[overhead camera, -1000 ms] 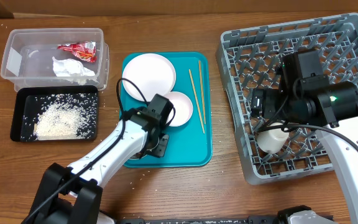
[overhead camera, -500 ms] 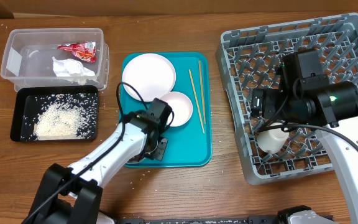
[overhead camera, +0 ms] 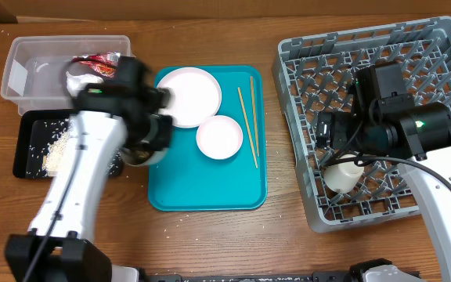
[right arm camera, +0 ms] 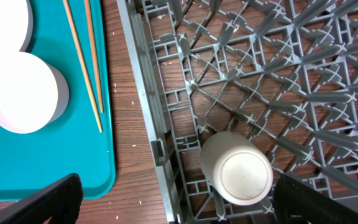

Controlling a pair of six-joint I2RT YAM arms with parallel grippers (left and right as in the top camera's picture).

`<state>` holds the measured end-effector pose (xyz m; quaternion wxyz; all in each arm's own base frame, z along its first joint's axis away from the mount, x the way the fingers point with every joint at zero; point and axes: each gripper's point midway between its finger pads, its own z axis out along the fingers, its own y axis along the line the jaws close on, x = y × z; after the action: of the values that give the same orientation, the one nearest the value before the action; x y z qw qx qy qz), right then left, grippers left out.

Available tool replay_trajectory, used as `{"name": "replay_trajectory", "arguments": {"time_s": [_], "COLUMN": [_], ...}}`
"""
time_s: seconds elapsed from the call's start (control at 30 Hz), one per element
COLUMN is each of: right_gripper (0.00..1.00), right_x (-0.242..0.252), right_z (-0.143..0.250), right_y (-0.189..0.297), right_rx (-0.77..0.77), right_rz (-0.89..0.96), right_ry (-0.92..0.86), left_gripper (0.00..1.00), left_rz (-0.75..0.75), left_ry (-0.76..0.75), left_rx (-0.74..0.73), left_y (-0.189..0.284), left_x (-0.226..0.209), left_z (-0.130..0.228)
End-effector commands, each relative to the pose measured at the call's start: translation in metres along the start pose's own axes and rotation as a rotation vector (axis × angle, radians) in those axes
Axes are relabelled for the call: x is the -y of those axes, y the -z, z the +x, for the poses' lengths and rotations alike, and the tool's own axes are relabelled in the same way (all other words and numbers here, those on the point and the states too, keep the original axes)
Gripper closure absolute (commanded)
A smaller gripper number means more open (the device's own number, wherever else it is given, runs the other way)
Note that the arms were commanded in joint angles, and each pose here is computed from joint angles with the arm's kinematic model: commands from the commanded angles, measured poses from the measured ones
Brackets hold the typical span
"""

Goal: Sort waste into correct bins and load items into the dishwasher
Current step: 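Grasp the grey bowl and tip its scraps onto the black tray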

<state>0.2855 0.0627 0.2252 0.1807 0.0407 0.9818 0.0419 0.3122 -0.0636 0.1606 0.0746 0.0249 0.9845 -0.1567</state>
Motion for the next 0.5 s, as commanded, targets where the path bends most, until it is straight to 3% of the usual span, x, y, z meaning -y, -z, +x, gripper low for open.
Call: {"name": "replay_trajectory", "arguments": {"time_s": [0.0,0.17,0.47], "right_gripper": [0.00,0.00,0.00], "right_x": [0.000,0.000,0.000], "right_z": [-0.002,-0.002,-0.002], "right_y": [0.000,0.000,0.000], "right_rx": [0.007,0.007,0.007], "right_rz": [0.007,0.007,0.007], "right_ry": [0.011,0.010,0.011], "left_gripper": [0.96,0.96,0.96], "left_rz": [0.225,0.523,0.936], "left_ry": [-0.008,0.095,0.439], "left_rx": [0.082,0.288,0.477], "left_y": [0.019,0.037,0.036], "left_x": [-0.018,-0.074,-0.136], "left_z": [-0.006,-0.012,-0.034]}}
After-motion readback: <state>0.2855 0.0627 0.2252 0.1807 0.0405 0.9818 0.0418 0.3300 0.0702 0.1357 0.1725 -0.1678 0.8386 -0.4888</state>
